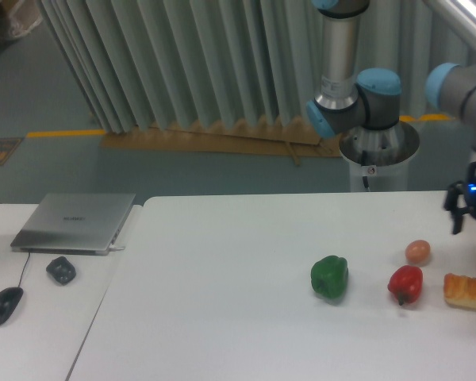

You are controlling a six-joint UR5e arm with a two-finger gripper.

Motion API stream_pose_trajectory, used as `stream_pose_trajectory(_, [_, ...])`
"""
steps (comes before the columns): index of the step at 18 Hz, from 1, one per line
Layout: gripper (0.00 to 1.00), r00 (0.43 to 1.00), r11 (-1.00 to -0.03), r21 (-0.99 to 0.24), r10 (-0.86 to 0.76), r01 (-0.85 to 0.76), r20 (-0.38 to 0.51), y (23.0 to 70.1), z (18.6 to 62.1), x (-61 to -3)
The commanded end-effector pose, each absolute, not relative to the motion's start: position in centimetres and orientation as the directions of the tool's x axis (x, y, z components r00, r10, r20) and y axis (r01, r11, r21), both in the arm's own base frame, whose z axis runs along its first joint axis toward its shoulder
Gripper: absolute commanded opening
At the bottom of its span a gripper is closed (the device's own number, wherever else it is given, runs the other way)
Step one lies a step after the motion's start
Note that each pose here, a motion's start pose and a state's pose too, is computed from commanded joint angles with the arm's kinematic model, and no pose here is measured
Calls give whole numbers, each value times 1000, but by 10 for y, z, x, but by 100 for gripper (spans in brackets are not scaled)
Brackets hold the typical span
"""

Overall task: Place the red peppers in a basket
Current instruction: 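Move the gripper over the red bell pepper and lower it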

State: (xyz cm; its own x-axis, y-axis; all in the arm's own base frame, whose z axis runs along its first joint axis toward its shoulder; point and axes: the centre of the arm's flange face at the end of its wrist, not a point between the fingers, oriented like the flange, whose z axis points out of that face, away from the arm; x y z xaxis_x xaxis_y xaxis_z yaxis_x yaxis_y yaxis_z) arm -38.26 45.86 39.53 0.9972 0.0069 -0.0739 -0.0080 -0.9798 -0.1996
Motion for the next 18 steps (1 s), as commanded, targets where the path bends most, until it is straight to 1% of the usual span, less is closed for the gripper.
stream_pose_trajectory(3, [100, 987, -964, -230, 151, 134, -57, 467, 383, -350])
stream_pose_trajectory(8, [100, 955, -934, -220, 295, 282, -24, 457, 375, -333])
stream_pose_trajectory(11, [100, 955, -938, -192, 296, 288, -16, 467, 349, -334])
stream_pose_trajectory(13, [100, 957, -952, -133, 284, 274, -61, 485, 322, -331])
stream_pose_trajectory(15, [100, 958, -956, -116, 278, 268, -74, 492, 310, -332])
stream_pose_trajectory(18, [100, 959, -958, -115, 273, 264, -73, 492, 309, -333])
